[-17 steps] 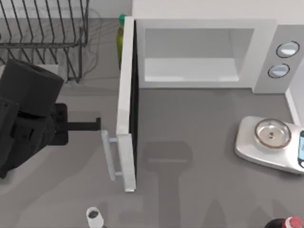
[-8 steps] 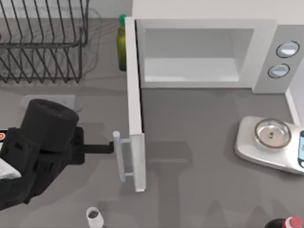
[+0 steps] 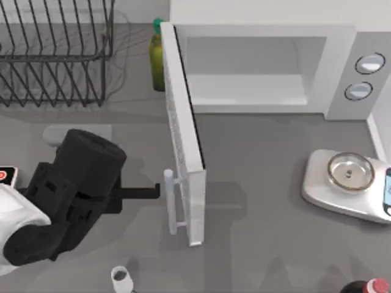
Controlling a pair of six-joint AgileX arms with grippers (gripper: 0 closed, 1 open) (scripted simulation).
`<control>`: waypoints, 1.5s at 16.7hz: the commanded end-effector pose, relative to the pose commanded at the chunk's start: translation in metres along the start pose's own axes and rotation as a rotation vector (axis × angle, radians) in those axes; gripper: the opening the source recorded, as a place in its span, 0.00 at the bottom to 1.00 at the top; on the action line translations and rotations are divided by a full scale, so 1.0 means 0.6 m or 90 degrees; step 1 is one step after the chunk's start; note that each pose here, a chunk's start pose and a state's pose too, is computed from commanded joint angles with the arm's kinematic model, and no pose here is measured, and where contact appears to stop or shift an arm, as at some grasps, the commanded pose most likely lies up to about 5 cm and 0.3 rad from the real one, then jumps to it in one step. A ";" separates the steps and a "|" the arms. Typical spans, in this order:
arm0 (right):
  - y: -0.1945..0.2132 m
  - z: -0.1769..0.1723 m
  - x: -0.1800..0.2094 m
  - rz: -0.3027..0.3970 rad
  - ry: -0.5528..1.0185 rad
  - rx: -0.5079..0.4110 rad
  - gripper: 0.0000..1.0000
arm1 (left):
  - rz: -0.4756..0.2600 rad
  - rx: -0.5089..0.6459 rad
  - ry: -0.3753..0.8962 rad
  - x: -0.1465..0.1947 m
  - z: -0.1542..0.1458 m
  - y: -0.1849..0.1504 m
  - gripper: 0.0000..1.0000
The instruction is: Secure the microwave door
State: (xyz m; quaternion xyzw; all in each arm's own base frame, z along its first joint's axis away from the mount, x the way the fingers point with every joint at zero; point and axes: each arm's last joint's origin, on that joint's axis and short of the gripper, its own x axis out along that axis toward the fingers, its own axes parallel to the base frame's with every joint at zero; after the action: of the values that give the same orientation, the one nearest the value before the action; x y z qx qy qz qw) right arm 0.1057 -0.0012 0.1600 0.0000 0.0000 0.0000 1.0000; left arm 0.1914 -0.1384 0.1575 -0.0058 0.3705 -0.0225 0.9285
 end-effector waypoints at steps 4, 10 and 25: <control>0.000 0.000 0.000 0.000 0.000 0.000 1.00 | -0.002 0.009 0.006 0.004 -0.006 -0.090 0.00; 0.000 0.000 0.000 0.000 0.000 0.000 1.00 | -0.002 0.005 -0.002 0.002 -0.010 -0.129 0.00; 0.000 0.000 0.000 0.000 0.000 0.000 1.00 | -0.003 0.003 -0.002 0.008 -0.010 -0.294 0.00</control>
State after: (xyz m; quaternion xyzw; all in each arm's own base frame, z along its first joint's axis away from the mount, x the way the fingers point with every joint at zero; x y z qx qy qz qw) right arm 0.1057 -0.0012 0.1600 0.0000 0.0000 0.0000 1.0000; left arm 0.1838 -0.3148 0.1547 -0.0048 0.3693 -0.0253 0.9290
